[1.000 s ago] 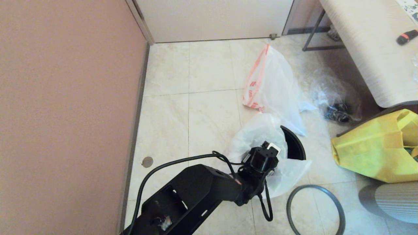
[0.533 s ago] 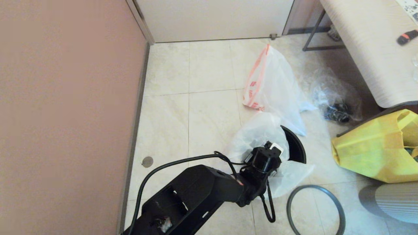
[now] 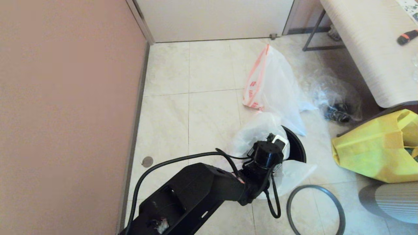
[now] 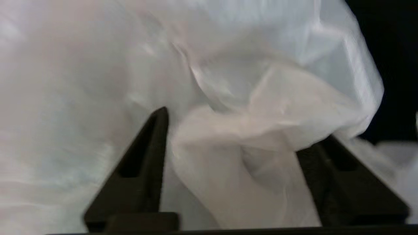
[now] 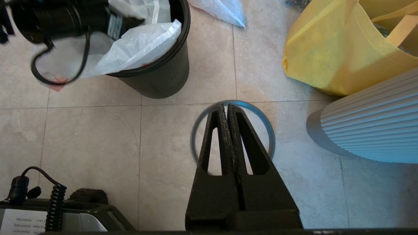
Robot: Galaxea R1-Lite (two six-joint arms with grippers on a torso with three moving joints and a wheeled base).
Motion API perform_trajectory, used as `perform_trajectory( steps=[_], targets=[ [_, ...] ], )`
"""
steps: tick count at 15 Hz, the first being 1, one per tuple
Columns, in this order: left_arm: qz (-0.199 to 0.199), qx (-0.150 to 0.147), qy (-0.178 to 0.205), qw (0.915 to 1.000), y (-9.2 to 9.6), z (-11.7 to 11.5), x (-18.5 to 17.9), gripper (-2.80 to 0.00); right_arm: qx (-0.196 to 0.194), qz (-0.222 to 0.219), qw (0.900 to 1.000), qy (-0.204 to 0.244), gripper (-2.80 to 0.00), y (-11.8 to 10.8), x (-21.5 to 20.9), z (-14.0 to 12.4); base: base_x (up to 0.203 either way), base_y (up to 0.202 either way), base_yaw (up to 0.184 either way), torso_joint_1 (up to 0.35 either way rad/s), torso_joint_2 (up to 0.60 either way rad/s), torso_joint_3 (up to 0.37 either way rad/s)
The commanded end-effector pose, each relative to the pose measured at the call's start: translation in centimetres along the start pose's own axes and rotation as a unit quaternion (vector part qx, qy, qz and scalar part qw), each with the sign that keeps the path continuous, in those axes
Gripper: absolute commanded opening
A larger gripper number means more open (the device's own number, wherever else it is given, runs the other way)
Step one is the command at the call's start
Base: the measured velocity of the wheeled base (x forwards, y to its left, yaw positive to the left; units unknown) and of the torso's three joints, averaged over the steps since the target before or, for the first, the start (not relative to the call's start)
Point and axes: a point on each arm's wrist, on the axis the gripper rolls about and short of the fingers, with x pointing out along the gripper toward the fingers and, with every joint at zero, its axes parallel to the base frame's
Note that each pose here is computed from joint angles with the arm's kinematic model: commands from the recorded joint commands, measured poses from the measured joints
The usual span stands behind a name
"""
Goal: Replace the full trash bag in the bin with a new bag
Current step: Put the new garbage bag on the trash can
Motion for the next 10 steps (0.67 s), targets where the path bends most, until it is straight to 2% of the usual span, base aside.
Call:
perform_trajectory(
  steps=[1,3,5,6,8,10],
  targets=[
    [0.010,-0.012,-0.009,0.9998,0.9,1.7,-0.7,0.00,-0.001,0.001,1.000,0.001,-2.80,0.0,0.0,0.0,0.000,0.000,0.000,0.000,0.00,0.000],
    [0.017,-0.023,0.003,0.9996,1.1,1.7,-1.1,0.00,0.000,0.001,1.000,0.001,-2.80,0.0,0.0,0.0,0.000,0.000,0.000,0.000,0.00,0.000],
    [0.004,-0.057,0.023,0.9981,1.5,2.8,-2.6,0.00,0.000,0.001,1.000,0.001,-2.80,0.0,0.0,0.0,0.000,0.000,0.000,0.000,0.00,0.000],
    [-0.010,-0.079,0.047,0.9957,1.7,3.4,-3.7,0.00,0.000,0.001,1.000,0.001,-2.80,0.0,0.0,0.0,0.000,0.000,0.000,0.000,0.00,0.000],
    [-0.050,-0.118,0.116,0.9849,1.9,3.8,-5.5,0.00,-0.001,0.001,1.000,0.001,-2.80,0.0,0.0,0.0,0.000,0.000,0.000,0.000,0.00,0.000],
    [-0.093,-0.147,0.140,0.9747,2.4,4.7,-6.5,0.00,0.000,0.001,1.000,0.001,-2.80,0.0,0.0,0.0,0.000,0.000,0.000,0.000,0.00,0.000]
  ],
)
